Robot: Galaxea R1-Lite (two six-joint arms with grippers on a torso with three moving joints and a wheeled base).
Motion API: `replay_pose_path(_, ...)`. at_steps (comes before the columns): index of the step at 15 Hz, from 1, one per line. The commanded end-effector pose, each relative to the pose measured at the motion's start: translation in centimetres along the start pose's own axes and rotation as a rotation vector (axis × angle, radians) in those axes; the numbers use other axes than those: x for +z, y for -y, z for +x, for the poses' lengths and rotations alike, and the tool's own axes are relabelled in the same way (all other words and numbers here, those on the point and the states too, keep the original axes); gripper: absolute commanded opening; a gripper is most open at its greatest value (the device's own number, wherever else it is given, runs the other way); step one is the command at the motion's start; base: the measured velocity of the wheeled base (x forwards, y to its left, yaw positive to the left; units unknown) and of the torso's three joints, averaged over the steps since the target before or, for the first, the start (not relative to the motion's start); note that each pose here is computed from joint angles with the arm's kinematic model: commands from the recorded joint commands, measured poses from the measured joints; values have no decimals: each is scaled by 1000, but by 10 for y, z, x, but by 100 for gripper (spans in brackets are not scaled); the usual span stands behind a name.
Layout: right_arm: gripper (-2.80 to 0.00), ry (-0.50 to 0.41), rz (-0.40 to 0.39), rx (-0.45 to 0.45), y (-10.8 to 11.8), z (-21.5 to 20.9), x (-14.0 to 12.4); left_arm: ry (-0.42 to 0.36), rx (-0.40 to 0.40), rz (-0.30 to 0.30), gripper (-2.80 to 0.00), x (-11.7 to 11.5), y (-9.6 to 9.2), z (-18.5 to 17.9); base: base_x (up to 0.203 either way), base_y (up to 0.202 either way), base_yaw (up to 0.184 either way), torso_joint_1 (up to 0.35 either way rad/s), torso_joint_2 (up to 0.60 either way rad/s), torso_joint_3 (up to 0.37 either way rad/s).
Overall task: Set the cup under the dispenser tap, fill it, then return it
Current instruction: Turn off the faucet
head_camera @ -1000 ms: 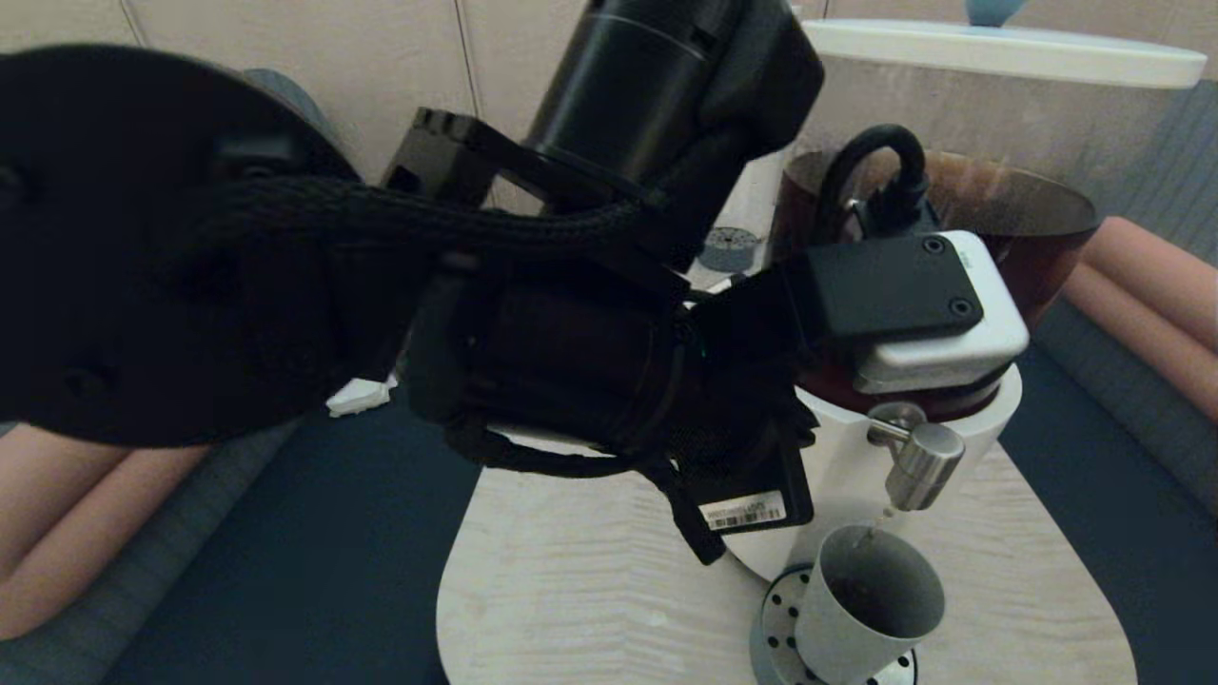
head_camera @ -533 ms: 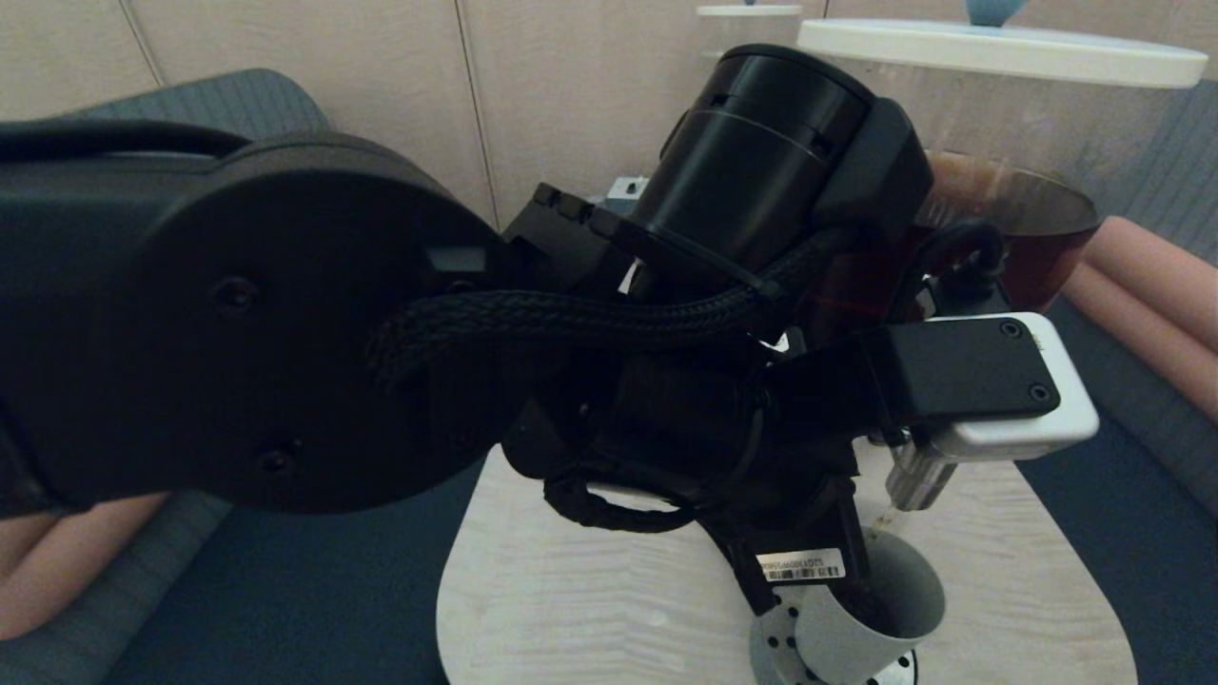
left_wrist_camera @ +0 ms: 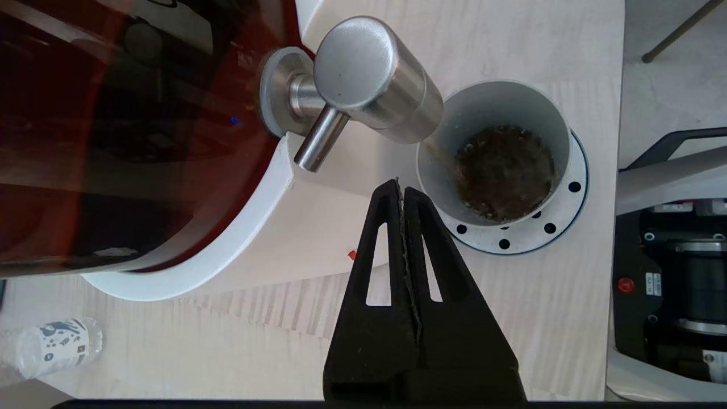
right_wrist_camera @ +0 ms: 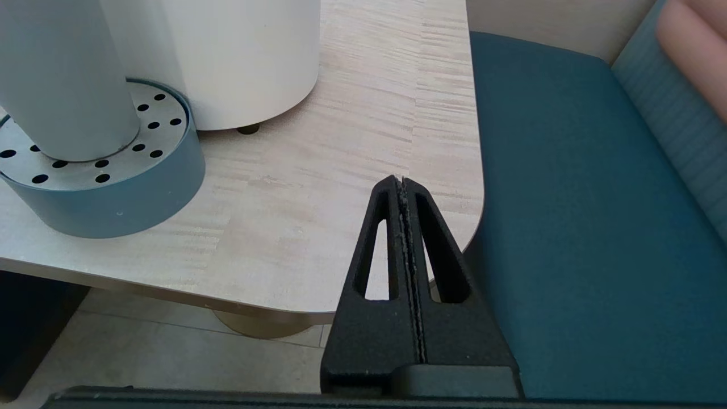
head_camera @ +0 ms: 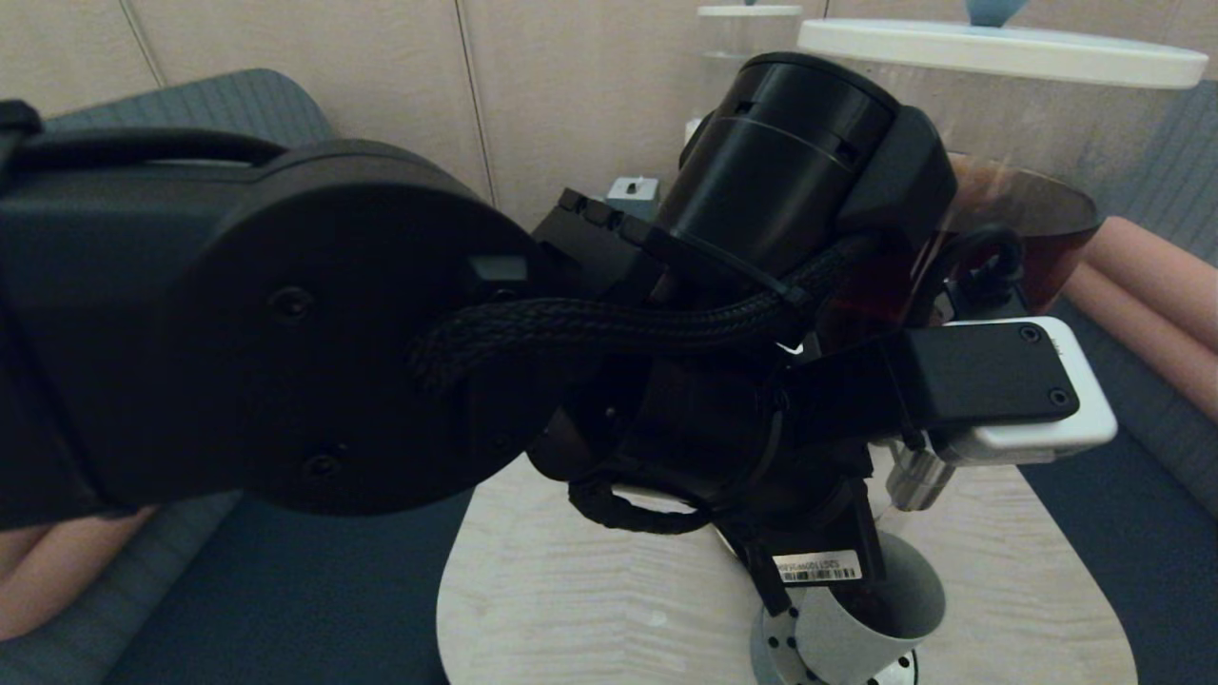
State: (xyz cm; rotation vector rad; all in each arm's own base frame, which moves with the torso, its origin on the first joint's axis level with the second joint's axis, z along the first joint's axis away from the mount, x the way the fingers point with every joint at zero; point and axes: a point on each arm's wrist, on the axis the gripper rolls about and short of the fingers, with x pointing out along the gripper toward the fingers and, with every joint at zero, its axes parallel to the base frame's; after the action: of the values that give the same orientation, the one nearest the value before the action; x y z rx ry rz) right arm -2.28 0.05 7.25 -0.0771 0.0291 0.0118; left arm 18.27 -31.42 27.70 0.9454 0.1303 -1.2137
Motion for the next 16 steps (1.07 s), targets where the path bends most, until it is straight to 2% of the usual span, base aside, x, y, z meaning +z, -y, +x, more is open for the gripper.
replay_pose_path(1, -280, 4, -1, 1, 0, 0, 0, 1, -1, 4, -280, 1, 0, 0, 0, 0, 0, 0, 0, 0)
replay_pose_path(16, -280, 3, -1, 0, 0, 0, 0, 14, -4, 11, -280, 7, -1, 18, 0, 0, 0, 0, 0, 0)
